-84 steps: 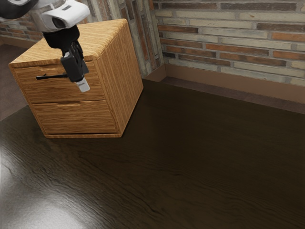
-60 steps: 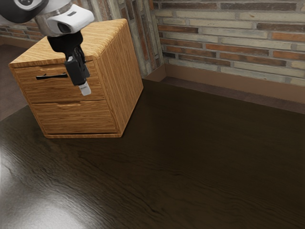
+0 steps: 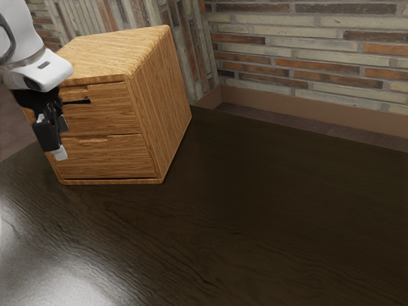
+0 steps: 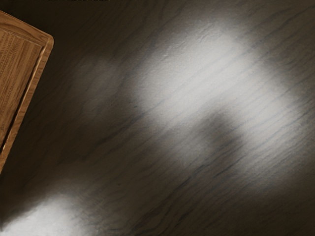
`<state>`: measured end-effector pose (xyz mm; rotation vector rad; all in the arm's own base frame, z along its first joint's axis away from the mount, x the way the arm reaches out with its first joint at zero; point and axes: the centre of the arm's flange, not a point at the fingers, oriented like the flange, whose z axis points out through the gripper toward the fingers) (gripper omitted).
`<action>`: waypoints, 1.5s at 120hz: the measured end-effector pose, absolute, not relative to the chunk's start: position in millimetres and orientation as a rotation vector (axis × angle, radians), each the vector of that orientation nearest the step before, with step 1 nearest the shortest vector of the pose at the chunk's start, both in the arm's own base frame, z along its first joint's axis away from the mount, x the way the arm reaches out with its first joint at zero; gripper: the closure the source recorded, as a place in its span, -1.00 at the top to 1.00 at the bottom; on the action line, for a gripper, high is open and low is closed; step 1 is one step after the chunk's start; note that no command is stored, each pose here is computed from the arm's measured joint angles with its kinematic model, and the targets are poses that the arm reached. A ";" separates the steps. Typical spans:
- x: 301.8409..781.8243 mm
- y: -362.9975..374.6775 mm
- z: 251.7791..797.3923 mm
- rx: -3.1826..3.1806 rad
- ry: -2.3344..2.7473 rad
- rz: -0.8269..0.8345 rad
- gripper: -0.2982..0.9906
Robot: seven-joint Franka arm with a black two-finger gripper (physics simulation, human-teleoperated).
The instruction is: Pull the drawer handle with one arm to open the drawer
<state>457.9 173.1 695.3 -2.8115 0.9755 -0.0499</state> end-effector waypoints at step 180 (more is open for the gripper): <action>510.2 298.5 664.1 -2.293 1.403 -0.346 -0.60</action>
